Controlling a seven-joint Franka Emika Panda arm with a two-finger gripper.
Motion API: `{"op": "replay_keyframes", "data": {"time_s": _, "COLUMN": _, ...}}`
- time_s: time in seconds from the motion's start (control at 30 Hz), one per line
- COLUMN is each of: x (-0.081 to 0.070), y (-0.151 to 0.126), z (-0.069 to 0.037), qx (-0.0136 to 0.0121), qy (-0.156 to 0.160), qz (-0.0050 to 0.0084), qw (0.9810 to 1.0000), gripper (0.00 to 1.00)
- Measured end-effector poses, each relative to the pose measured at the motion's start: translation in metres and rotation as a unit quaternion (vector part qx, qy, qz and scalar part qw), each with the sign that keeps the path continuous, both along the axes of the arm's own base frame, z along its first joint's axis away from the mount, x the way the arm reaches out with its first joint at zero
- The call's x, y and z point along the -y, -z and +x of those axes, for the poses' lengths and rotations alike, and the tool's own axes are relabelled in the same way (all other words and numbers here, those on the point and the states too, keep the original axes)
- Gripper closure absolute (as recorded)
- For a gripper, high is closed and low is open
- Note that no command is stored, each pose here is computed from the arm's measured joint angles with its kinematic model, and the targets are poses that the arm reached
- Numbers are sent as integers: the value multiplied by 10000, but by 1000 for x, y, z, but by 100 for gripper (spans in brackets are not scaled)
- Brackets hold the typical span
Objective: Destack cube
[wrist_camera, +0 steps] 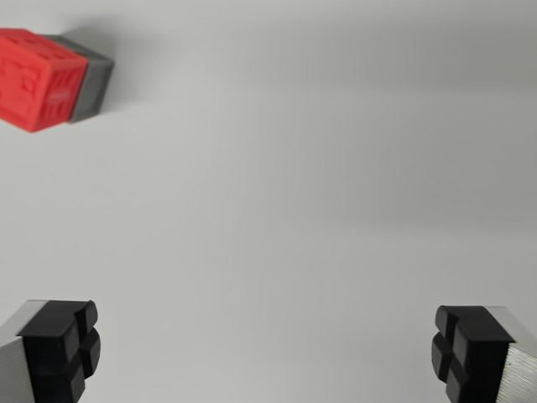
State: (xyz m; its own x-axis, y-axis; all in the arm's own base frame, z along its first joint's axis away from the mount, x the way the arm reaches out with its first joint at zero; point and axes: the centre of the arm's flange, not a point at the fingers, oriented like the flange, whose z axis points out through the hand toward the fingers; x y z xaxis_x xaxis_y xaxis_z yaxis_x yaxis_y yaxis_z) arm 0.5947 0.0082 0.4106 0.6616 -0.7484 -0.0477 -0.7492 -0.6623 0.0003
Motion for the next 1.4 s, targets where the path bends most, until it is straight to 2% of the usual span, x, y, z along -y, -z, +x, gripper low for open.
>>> {"op": "replay_keyframes", "data": {"time_s": 0.43, "x": 0, "y": 0, "z": 0, "qx": -1, "qy": 1, "qz": 0, "qw": 10000, "gripper": 0}}
{"op": "replay_keyframes", "data": {"time_s": 0.7, "x": -3, "y": 3, "z": 1, "qx": -9, "qy": 41, "qz": -2, "qw": 10000, "gripper": 0}}
{"op": "replay_keyframes", "data": {"time_s": 1.13, "x": -17, "y": 16, "z": 5, "qx": -5, "qy": 212, "qz": -9, "qw": 9998, "gripper": 0}}
{"op": "replay_keyframes", "data": {"time_s": 1.4, "x": -32, "y": 30, "z": 9, "qx": 0, "qy": 378, "qz": -19, "qw": 9993, "gripper": 0}}
